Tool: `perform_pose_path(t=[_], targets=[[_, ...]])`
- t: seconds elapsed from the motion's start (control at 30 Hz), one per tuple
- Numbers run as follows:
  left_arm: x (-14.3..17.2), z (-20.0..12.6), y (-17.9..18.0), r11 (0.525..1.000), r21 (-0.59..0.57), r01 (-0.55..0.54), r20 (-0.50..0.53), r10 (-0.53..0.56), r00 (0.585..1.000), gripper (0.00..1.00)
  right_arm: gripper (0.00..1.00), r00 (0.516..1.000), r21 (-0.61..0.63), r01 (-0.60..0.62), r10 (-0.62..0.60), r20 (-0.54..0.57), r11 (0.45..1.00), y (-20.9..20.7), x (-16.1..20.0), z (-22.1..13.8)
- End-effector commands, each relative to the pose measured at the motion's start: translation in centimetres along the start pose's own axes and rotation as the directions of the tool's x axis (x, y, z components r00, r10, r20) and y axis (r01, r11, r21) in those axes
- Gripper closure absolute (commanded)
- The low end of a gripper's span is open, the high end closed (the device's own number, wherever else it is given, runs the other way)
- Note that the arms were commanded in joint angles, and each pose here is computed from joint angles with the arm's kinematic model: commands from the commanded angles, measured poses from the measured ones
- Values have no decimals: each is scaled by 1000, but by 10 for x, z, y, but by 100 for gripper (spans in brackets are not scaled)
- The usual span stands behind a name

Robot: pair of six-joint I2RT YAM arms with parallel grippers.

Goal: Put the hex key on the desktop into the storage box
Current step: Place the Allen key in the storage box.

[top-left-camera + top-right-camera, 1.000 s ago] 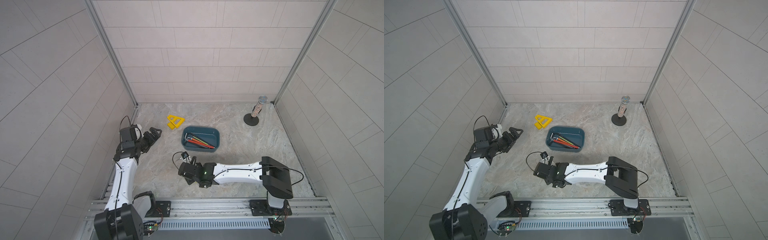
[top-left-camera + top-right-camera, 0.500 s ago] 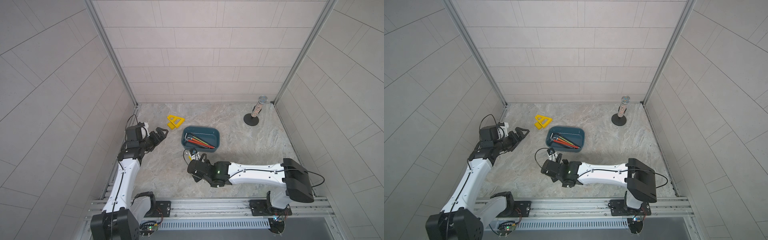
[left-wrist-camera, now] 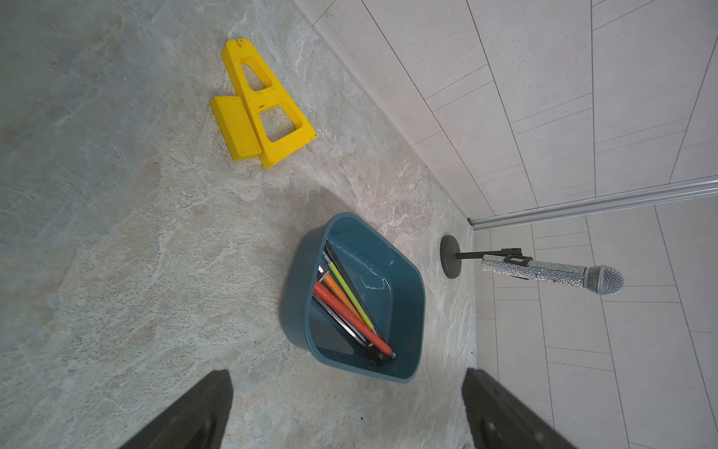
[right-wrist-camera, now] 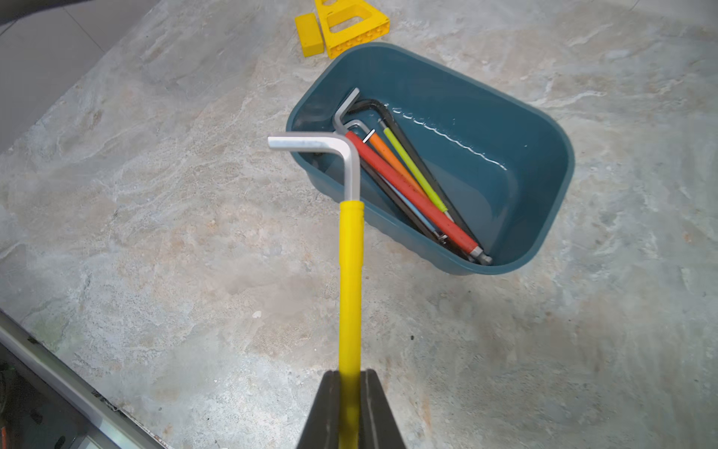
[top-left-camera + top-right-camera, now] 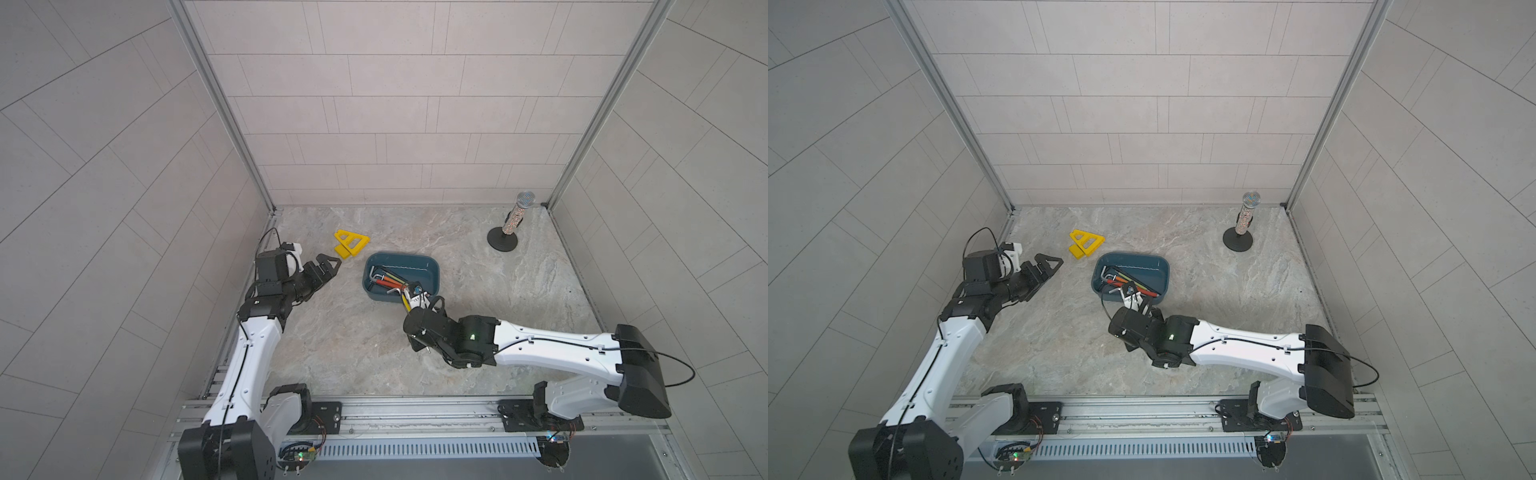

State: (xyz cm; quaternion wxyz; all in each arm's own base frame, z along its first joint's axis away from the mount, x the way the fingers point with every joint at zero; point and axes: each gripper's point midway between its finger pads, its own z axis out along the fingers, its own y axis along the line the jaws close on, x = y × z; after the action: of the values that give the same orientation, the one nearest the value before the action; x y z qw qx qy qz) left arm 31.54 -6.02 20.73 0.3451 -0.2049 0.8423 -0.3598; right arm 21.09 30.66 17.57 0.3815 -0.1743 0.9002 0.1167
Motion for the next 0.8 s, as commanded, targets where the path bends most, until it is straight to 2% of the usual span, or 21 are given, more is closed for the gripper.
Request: perform_pose_path(t=[0.0,0.17,0.3,0.53,0.77], targets=[[1,2,-6,1000,21,-23,10,23,1000,0,100,1000,49,2,-3,20,999,-22,-4,-11],[-6,1,-10,1000,-24,-15,58,16,998,0,100,999,55,-14,13,30,998,-39,-10,-21],[-24,-2,-23,1000,8,-3,137,2,991,0,100,999,75,-22,20,25,997,-53,-14,-26],[-28,19,-28,1000,8,-11,108,10,994,0,100,999,85,-41,38,28,996,-73,-18,-31],[-27,29,-22,1000,-10,-16,119,17,993,0,100,999,88,-43,43,7,995,-86,-24,-30]])
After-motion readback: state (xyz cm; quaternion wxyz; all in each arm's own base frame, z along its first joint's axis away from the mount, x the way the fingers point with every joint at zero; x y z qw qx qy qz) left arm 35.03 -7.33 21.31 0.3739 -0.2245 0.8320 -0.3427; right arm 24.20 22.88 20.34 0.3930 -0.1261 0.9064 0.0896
